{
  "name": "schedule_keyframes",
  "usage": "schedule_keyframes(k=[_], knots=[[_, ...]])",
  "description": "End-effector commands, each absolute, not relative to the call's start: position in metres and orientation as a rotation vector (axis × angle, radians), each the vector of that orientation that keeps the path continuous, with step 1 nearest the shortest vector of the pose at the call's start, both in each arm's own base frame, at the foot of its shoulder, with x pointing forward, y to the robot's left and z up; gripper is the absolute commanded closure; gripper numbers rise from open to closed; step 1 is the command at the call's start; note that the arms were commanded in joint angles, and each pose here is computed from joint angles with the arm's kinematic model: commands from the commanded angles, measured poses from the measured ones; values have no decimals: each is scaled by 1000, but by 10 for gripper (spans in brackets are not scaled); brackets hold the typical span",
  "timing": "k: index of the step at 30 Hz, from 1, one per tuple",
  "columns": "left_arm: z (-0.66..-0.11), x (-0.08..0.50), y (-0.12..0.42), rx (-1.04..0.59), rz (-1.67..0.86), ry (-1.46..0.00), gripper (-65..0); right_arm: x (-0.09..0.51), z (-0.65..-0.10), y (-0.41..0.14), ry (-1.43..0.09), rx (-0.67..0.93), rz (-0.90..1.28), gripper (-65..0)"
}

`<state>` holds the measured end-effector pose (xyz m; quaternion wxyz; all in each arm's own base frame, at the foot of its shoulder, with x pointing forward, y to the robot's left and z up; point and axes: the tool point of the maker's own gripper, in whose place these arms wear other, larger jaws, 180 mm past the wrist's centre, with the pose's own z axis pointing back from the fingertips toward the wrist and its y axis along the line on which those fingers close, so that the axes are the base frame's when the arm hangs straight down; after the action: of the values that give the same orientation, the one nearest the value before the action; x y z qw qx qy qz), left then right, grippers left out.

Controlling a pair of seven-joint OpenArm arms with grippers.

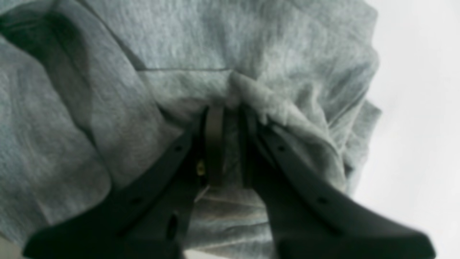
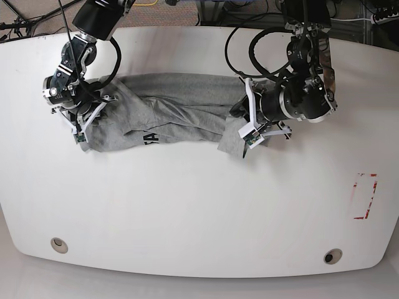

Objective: Fold the T-shirt properly
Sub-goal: 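Fold the held shirt end toward the right gripper with the left gripper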

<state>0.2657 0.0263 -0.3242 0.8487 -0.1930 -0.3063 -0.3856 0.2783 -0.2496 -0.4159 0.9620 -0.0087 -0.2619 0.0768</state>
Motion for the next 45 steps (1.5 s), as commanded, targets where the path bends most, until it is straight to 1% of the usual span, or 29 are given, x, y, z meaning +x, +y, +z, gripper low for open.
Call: schedule_keyframes(k=[1,12,14,15,18,19,20,21,26,29,32,38,42,45], knots=[[-312,272,17,-419,-829,-697,-11,282,-409,-255,-540,-37,158,-73],[-304,279,11,-424,-829,-725,-13,282,-409,-254,-542,-35,158,-73],[-302,281,10,-425,-828,-732,-29,282,-409,-254,-542,-35,158,-73],[-301,281,8,-429,-827,-735,-47,282,-409,-254,-542,-35,158,-73],[-298,282,2,-447,-819,-747,-140,282,-409,-254,-542,-35,158,-73],[-296,282,-1,-455,-819,-753,-193,282,-409,-254,-542,-35,158,-73],[-295,283,-3,-459,-818,-756,-211,282,-409,-255,-542,-36,158,-73],[-293,284,-6,-467,-815,-763,-253,282,-409,-255,-542,-36,158,-73],[-273,293,-26,-517,-801,-818,-357,282,-409,-255,-540,-39,158,-73],[-269,290,-40,-537,-830,-817,-425,282,-409,-255,-540,-39,158,-73],[-264,287,-50,-548,-870,-825,-475,282,-409,-256,-539,-41,159,-73],[-256,298,-44,-527,-860,-855,-471,283,-408,-256,-543,-41,159,-73],[-263,309,-12,-461,-803,-847,-471,284,-406,-256,-547,-45,160,-73],[-270,313,13,-403,-779,-829,-471,289,-394,-257,-580,-63,165,-73]])
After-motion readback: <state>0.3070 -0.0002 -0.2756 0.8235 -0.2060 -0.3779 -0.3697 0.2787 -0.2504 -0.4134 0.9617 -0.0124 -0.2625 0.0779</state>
